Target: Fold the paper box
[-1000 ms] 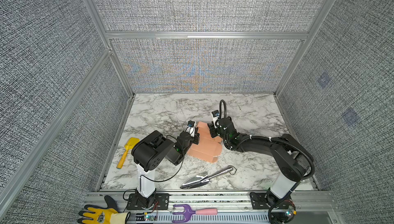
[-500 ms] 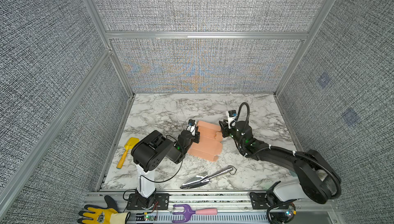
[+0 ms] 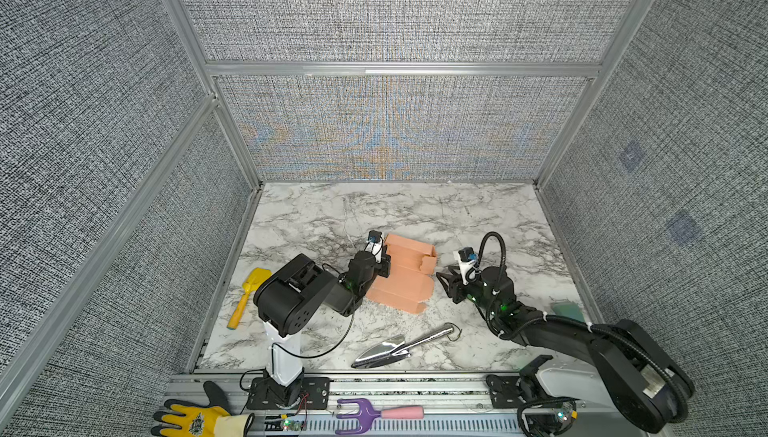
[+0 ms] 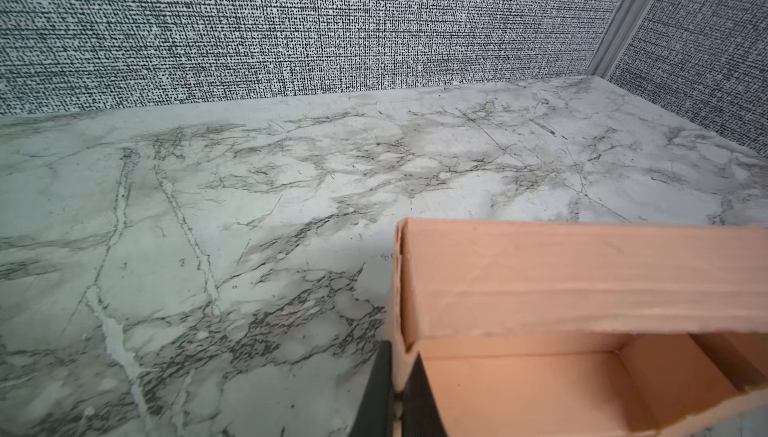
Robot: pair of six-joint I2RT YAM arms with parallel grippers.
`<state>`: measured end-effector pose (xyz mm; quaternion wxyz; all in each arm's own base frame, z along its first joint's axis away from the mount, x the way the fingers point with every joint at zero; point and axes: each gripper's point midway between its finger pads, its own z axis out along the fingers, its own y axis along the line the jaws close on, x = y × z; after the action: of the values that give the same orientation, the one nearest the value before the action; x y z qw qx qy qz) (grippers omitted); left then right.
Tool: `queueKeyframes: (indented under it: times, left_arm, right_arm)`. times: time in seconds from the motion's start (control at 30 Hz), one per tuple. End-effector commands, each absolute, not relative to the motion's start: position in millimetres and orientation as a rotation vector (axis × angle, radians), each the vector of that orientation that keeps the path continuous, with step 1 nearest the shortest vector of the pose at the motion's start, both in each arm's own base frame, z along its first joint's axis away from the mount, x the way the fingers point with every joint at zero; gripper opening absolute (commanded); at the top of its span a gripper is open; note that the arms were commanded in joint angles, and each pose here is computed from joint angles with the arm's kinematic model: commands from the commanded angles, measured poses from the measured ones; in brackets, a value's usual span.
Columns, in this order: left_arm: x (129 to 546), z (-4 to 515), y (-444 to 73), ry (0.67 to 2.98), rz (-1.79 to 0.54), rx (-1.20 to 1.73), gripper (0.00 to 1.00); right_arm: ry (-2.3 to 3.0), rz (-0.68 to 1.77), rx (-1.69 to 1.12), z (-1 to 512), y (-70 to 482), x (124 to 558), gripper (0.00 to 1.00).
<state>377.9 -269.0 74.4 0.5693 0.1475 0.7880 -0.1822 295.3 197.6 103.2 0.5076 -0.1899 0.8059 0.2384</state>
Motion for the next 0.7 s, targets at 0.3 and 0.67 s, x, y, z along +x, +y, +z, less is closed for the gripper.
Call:
queueKeyframes:
  times: [0.3,0.67]
  left_arm:
    - [375,74,-270,1.867,-0.437,0.355,0.00]
    - [376,72,-272,1.873,-0.441,0.355,0.00]
  right_arm:
    - [1.850,0.555,-0.554,98,226,333,0.44]
    - [1.842,0.578,-0.610,97,250,339,0.43]
